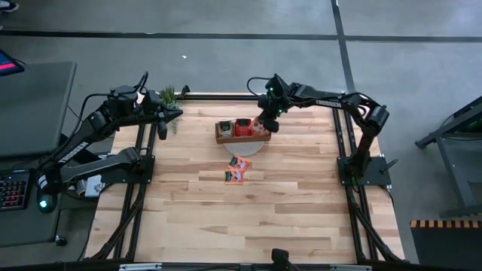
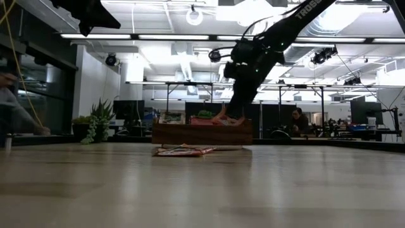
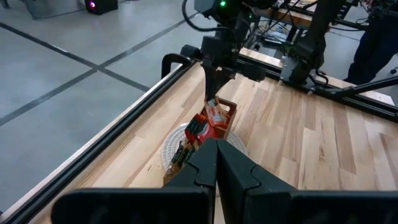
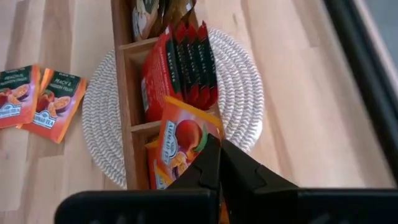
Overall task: Pick & Place Tea
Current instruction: Put the orange tea bag in the right section of the wooden organizer
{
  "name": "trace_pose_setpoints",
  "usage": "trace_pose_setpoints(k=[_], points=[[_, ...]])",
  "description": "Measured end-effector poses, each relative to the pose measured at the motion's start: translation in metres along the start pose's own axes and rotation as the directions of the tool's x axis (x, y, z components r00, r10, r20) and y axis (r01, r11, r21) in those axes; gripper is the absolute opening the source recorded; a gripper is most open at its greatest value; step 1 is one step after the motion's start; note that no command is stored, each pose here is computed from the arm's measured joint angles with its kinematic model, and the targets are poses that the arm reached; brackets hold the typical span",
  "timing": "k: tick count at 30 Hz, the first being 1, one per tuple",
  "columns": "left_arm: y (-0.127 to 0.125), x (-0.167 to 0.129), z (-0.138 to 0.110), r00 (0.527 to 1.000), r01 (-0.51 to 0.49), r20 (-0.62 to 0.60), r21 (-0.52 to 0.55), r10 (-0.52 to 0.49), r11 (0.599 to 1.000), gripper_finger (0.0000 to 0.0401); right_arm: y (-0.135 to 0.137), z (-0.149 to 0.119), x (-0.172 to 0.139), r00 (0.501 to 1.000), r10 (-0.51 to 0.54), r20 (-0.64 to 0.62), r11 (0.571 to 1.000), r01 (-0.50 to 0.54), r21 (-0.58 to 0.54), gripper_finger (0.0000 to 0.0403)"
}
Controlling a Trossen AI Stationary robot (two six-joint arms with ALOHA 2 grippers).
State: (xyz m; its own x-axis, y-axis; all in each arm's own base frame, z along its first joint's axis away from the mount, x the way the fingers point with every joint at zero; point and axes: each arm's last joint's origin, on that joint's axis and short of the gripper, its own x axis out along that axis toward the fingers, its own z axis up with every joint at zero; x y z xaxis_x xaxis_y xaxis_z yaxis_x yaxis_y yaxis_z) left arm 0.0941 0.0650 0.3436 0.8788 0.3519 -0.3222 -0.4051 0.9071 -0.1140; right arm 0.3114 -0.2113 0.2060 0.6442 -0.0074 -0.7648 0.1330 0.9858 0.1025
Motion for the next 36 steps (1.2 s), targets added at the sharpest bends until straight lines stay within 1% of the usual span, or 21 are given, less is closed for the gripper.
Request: trace_pose_setpoints(k=[3,9,12,18,21,25,31,36], points=[[0.0,0.0,0.0,1.0,0.0,0.0,0.0,0.0,1.0,0.0,0.004,0.003,-0.01,0.999,-0.034,0.002,0.999,0.034,-0.012,0.0001],[0.0,0.0,0.0,1.0,-0.004,0.0,0.0,0.004,1.0,0.0,0.012,0.007,-0.032,0.999,-0.036,0.012,0.999,0.036,-0.018,0.0001],[0.0,0.0,0.0,1.0,-0.01,0.001,0.0,0.01,1.0,0.0,0.017,0.008,-0.037,1.0,-0.028,0.004,0.999,0.028,-0.032,0.0001],[0.0,0.0,0.0,1.0,-0.01,0.003,0.001,0.01,1.0,0.0,0.037,0.008,-0.031,0.997,-0.029,-0.074,0.991,0.019,-0.134,0.0],[0.0,0.0,0.0,1.0,-0.01,0.003,0.0,0.01,1.0,0.0,0.045,0.007,-0.029,0.993,-0.054,-0.109,0.987,0.037,-0.159,0.0],[0.0,0.0,0.0,1.0,-0.01,0.003,0.0,0.01,1.0,0.0,0.052,0.008,-0.026,0.99,-0.061,-0.13,0.984,0.037,-0.176,0.0],[0.0,0.0,0.0,1.0,-0.01,0.003,0.0,0.01,1.0,0.0,0.057,0.011,-0.026,0.987,-0.09,-0.133,0.978,0.062,-0.199,0.0],[0.0,0.0,0.0,1.0,-0.01,0.003,0.0,0.01,1.0,0.0,0.052,0.028,-0.026,0.988,-0.113,-0.103,0.973,0.09,-0.211,0.0]])
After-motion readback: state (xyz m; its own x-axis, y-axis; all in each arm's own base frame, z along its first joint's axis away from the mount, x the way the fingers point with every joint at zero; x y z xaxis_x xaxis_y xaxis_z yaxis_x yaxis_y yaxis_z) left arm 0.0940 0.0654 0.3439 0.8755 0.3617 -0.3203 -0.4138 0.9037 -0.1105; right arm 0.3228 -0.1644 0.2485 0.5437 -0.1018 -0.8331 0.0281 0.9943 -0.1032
